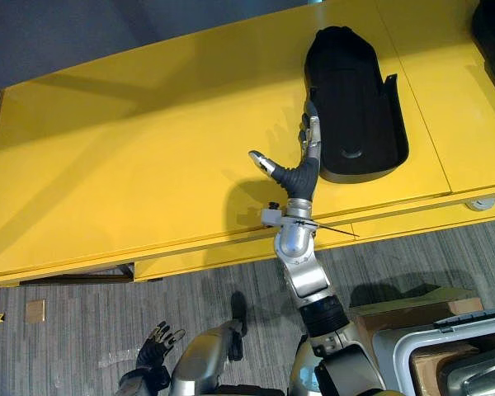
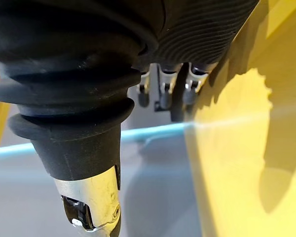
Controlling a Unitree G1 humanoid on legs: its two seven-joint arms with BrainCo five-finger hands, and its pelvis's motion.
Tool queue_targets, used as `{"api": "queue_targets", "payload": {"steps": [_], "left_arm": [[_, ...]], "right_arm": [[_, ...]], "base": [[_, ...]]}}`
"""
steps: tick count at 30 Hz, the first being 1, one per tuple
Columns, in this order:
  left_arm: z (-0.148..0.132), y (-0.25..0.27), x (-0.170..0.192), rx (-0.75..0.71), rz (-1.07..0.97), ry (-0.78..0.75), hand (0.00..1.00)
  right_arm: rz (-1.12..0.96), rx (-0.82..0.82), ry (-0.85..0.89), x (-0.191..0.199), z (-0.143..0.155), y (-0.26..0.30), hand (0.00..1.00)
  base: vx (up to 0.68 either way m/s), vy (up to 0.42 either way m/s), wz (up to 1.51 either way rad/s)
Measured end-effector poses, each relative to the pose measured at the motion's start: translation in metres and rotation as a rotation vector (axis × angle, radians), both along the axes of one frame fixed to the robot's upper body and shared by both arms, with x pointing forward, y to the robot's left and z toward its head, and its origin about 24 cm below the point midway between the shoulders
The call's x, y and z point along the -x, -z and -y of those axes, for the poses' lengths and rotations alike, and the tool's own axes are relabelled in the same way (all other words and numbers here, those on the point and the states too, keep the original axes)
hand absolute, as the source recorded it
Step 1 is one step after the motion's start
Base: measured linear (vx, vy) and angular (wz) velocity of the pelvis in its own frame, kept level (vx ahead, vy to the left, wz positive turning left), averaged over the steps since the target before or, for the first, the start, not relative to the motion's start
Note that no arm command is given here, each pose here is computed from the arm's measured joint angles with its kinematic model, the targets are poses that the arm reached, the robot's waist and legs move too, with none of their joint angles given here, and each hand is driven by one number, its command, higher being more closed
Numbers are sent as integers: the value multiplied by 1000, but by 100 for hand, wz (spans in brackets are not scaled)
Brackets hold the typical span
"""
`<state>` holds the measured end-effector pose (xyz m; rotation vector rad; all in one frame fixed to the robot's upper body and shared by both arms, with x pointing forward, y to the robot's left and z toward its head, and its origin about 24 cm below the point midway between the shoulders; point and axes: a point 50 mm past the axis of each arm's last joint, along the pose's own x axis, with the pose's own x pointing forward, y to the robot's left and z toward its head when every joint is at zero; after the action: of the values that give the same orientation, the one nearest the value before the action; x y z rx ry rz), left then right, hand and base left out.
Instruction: Walk over and take plastic housings, then place them on the shelf
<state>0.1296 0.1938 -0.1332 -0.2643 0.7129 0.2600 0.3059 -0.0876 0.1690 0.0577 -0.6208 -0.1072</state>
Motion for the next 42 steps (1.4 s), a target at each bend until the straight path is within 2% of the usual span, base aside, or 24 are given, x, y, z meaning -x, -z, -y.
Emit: {"api": "queue_targets", "payload": {"steps": [2, 3, 6, 8, 9, 13, 17, 23, 30, 35, 42], "left_arm": [[0, 0, 0, 0, -1, 0, 0], [-1, 0, 1, -1, -3, -2, 0], [-9, 2, 8, -12, -24, -18, 0], [-14, 3, 14, -20, -41, -30, 0], [-16, 3, 16, -25, -48, -31, 0], [-23, 4, 22, -24, -64, -83, 0], [-25, 5, 26, -20, -67, -107, 0], [-25, 2, 22, -21, -46, -100, 0], [-21, -2, 14, -13, -14, -72, 0], [-20, -2, 12, -11, -12, -70, 0], [-17, -2, 6, -6, -14, -81, 0]], "right_arm": [[15, 10, -70, 1, -2, -2, 0], [25, 13, -127, 2, -4, -4, 100], [158, -8, -257, 28, 7, -26, 100], [196, -16, -271, 39, 19, -30, 100], [211, -17, -270, 44, 25, -32, 100], [227, 56, -145, 71, 82, -29, 100], [165, 76, -156, 88, 104, -14, 100], [37, 115, -218, 96, 110, 12, 100], [-135, 95, -238, 79, 118, 49, 100], [-71, 100, -237, 65, 117, 40, 100], [-32, 198, -247, 37, 106, 22, 100]], "base": [[0, 0, 0], [0, 0, 0], [0, 0, 0], [19, 2, -4], [8, 5, -9], [-28, 23, -17], [-28, 19, -21], [19, 7, -11], [13, 4, 0], [-11, 3, 2], [-13, -3, 14]]}}
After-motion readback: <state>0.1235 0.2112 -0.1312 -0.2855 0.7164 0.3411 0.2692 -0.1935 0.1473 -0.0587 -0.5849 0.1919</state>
